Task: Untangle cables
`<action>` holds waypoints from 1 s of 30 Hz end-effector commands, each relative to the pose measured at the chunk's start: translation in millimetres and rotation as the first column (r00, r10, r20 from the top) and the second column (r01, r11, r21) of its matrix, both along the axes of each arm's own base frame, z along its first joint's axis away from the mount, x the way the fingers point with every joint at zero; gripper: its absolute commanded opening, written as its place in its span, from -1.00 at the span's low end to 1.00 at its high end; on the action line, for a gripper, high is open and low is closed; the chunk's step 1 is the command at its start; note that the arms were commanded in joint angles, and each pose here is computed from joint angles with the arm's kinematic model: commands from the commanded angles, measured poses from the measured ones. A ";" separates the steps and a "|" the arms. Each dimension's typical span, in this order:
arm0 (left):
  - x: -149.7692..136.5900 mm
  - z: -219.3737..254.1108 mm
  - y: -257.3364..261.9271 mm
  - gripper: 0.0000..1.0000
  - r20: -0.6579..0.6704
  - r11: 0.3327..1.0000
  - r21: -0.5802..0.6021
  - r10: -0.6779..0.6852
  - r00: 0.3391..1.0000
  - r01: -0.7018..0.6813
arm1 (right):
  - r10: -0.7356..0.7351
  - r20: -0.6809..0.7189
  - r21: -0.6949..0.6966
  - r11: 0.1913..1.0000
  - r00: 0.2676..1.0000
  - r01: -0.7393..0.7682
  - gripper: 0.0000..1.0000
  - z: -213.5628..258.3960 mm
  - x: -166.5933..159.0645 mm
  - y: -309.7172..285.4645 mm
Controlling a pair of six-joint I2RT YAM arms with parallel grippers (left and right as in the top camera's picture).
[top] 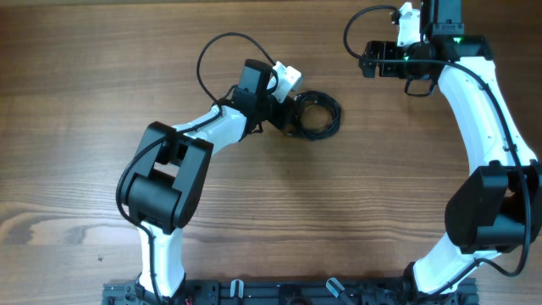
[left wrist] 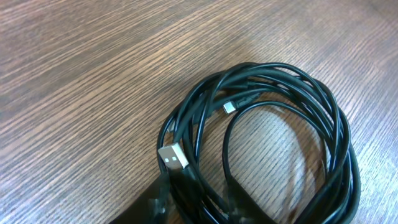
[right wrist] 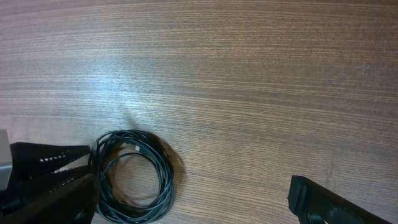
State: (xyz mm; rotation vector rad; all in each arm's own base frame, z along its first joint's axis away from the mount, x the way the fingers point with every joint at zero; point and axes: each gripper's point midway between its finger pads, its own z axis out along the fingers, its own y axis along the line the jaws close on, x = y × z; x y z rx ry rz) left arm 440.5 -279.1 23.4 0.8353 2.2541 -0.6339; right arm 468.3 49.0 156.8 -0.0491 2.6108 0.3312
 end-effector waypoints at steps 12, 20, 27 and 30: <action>-6.0 -28.3 -3.7 -0.38 -0.066 1.000 -0.008 -0.013 0.998 0.013 | 0.006 -0.036 0.021 1.000 0.999 -0.005 1.00 -11.2 -2.6 6.2; -7.3 -33.8 -4.3 -0.18 -0.075 1.000 -0.009 -0.018 0.997 0.017 | 0.006 -0.044 0.021 1.000 0.999 -0.005 0.99 -12.1 -4.2 6.2; -13.7 -32.8 -12.8 -0.49 -0.094 0.999 -0.030 -0.032 0.995 0.029 | 0.006 -0.043 0.021 1.000 0.999 -0.005 0.99 -12.0 -4.2 6.2; -15.9 -32.1 -17.5 -0.83 -0.092 0.999 -0.032 -0.040 0.995 0.037 | 0.006 -0.043 0.021 1.000 0.999 -0.005 1.00 -12.0 -4.2 6.2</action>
